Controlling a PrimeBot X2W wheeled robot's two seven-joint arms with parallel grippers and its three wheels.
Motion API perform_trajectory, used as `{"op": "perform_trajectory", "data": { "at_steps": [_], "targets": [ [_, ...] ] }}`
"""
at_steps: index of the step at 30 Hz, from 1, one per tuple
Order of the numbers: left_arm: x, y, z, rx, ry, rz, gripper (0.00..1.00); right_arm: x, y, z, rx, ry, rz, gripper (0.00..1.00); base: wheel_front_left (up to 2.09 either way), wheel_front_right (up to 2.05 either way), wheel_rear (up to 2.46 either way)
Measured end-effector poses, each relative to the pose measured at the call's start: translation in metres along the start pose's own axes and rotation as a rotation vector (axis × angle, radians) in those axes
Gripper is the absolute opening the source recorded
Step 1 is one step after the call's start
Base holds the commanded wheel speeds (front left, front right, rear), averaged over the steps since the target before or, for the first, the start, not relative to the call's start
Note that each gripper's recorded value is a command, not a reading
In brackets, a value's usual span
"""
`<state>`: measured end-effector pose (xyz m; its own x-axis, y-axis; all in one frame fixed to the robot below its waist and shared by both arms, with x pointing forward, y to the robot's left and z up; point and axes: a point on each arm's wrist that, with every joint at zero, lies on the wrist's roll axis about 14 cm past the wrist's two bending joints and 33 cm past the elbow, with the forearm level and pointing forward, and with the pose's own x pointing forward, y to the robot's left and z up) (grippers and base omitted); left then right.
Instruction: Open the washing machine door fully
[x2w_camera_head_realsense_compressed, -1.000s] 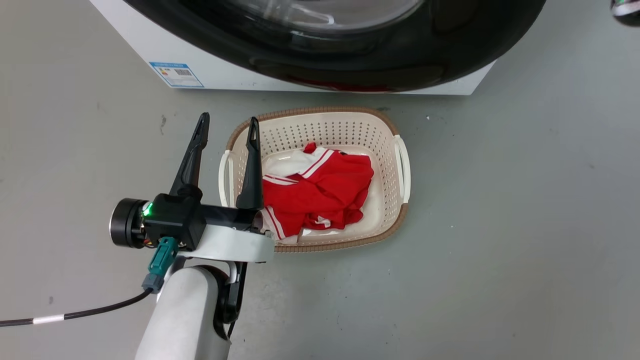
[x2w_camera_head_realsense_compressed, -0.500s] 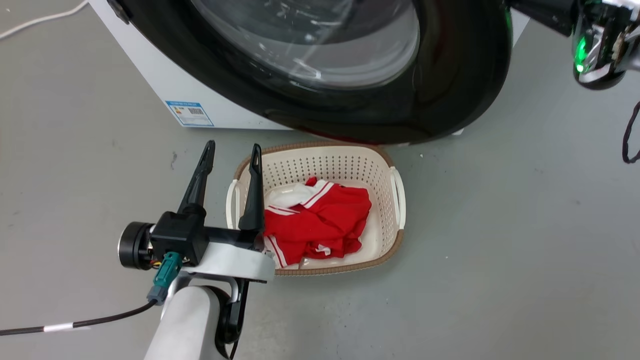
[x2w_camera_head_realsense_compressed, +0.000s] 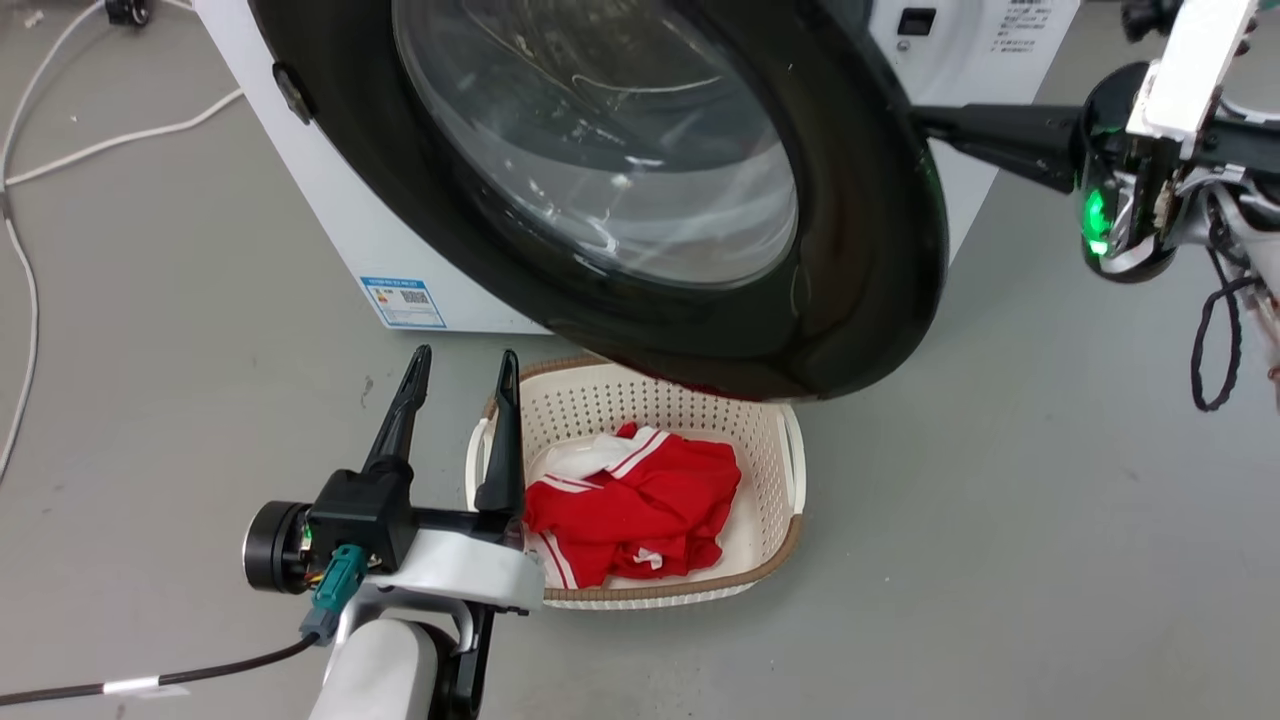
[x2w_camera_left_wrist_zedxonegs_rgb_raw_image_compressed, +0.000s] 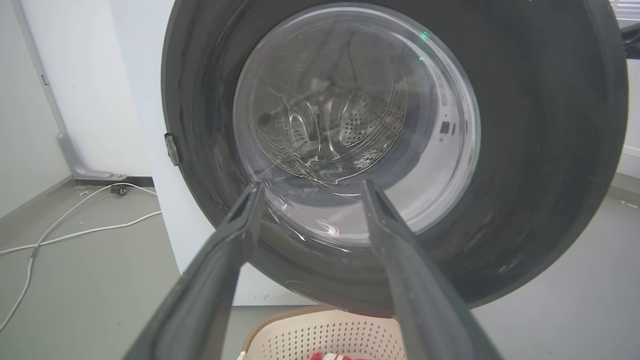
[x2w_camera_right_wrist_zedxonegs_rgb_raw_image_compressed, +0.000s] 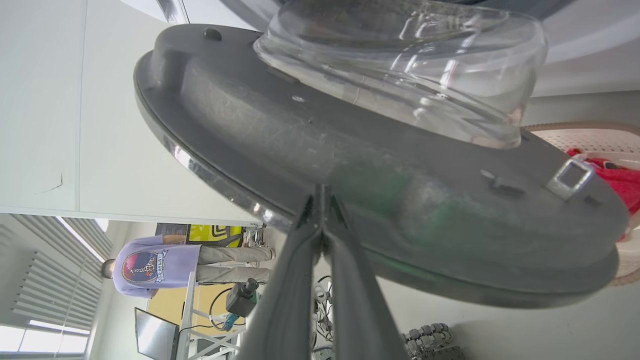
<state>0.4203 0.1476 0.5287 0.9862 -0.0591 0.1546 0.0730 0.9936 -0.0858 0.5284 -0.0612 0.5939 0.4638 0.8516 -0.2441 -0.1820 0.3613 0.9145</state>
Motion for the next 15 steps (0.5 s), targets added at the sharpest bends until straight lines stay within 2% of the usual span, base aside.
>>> {"op": "perform_trajectory", "data": {
  "at_steps": [15],
  "targets": [
    [-0.022, -0.006, 0.015, -0.003, -0.026, -0.019, 1.0, -0.004, 0.019, -0.07, 0.002, 0.104, 0.073, 0.0, 0.0, 0.0, 0.0]
  ]
}}
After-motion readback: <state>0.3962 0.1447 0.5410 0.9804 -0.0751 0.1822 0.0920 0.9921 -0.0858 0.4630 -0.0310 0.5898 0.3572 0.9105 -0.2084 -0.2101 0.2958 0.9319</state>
